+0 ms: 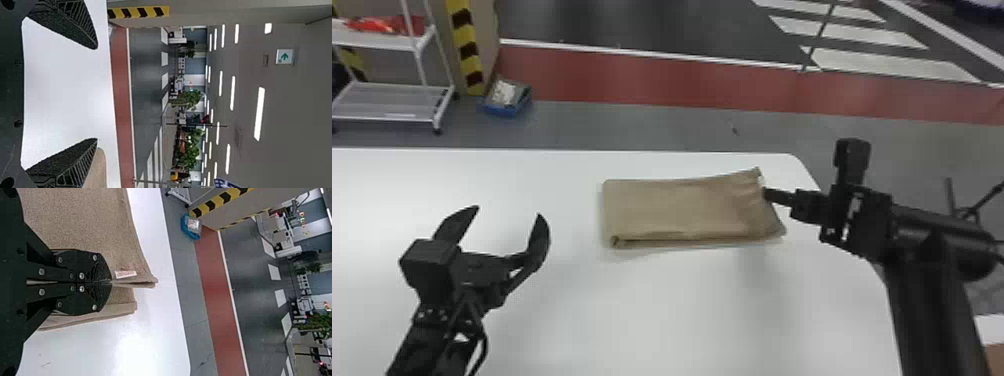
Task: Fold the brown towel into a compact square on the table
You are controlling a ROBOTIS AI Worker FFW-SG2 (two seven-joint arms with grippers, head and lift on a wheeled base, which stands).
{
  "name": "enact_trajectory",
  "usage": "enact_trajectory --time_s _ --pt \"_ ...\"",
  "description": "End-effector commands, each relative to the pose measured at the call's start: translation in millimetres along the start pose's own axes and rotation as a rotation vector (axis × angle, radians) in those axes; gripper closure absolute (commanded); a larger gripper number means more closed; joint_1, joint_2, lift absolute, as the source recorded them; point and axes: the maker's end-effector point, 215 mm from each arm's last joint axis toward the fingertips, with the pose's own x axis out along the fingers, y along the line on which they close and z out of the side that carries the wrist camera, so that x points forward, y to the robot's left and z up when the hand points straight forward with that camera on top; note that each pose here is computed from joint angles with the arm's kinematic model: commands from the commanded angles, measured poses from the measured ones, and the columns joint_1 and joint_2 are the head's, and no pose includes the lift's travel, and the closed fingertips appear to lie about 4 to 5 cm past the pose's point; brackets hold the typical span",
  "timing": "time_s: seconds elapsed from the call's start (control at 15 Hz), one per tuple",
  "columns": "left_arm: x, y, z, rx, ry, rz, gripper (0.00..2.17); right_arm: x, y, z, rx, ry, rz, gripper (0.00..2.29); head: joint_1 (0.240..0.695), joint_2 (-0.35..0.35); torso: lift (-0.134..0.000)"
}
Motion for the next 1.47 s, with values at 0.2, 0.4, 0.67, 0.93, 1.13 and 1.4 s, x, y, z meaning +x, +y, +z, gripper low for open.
enact_trajectory --time_s 0.2,0.4,0.67,0.93,1.13,1.4 --pt "7 -1 11 0.003 -0.020 -0.001 0.03 -16 -12 10 -0.022 -0.096 -0.036 0.00 0.695 -0.234 -0.116" --pt "14 4 21 0.000 -0.038 0.007 0.03 -24 -4 16 -0.060 -0.152 -0.026 0.08 0.695 -0.244 -0.116" --pt "15 11 25 -0.003 -0.045 0.019 0.03 -9 49 -22 -0.117 -0.091 0.114 1.57 0.695 -0.208 -0.115" --pt "16 12 38 -0.006 -0.068 0.021 0.03 11 113 -53 -0.161 -0.091 0.226 1.66 0.695 -0.156 -0.115" --pt "16 12 38 -0.006 -0.068 0.021 0.03 22 141 -73 -0.147 -0.080 0.266 1.66 0.695 -0.107 -0.115" --pt "18 10 39 -0.005 -0.069 0.014 0.03 30 177 -96 -0.148 -0.041 0.311 1.66 0.695 -0.071 -0.115"
